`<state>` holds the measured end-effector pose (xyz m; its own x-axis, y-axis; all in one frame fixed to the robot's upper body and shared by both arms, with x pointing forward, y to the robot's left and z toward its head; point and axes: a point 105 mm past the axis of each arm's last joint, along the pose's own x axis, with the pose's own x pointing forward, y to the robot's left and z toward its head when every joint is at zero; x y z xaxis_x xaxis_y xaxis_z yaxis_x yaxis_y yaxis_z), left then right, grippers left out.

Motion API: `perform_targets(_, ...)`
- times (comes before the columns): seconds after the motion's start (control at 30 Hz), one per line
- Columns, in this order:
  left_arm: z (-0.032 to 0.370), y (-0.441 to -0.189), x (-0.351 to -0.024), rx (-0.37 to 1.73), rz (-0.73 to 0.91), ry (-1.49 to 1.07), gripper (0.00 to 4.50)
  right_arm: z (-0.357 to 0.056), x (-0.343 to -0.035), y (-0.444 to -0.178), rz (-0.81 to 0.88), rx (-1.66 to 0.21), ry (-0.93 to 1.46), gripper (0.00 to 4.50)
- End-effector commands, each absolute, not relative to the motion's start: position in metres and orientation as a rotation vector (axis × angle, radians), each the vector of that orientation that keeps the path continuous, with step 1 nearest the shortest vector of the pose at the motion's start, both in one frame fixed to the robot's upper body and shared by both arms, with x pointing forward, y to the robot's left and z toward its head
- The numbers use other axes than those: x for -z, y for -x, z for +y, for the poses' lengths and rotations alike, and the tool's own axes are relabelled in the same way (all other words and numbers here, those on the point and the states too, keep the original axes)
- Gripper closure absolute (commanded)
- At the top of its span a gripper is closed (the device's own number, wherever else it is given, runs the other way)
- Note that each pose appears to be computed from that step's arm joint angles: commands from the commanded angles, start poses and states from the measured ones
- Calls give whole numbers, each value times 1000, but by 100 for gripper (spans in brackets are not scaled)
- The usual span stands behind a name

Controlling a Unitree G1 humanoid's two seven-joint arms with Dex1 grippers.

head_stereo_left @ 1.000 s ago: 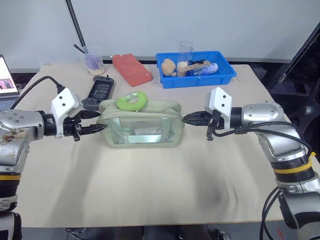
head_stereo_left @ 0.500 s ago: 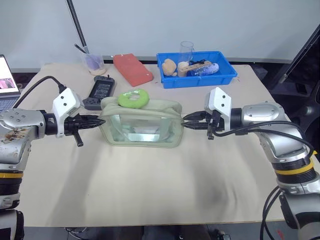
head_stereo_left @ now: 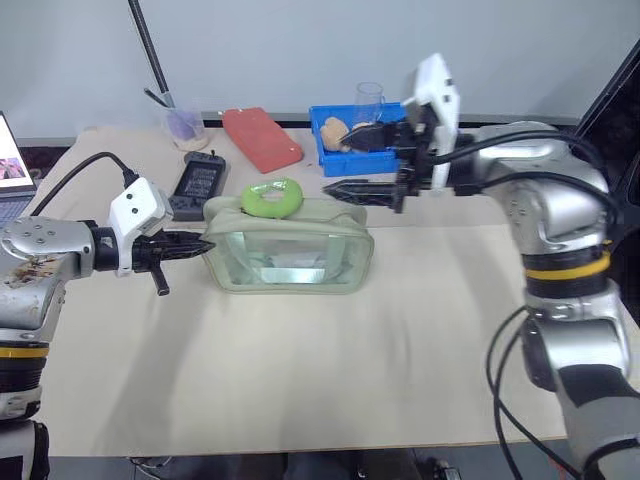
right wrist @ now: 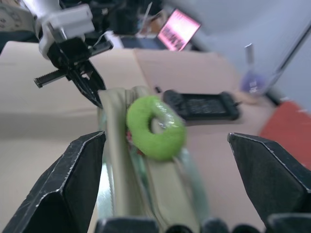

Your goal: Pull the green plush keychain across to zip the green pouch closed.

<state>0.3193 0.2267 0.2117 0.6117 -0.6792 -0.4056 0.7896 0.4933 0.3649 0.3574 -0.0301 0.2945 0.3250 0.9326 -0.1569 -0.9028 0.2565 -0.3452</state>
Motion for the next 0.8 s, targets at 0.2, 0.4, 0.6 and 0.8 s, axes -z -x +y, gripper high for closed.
perform_targets(0.2,221,-317,-218,912,195,-570,450,12,-307,-388,-47,-1168,323,2)
perform_targets(0.4,222,-313,-215,909,201,-566,450,18,-284,-391,39,-1195,385,2)
perform_targets(0.6,221,-313,-214,904,199,-564,450,16,-278,-396,39,-1186,408,118)
perform_targets(0.8,222,-312,-212,903,205,-560,450,14,-276,-393,49,-1215,400,318)
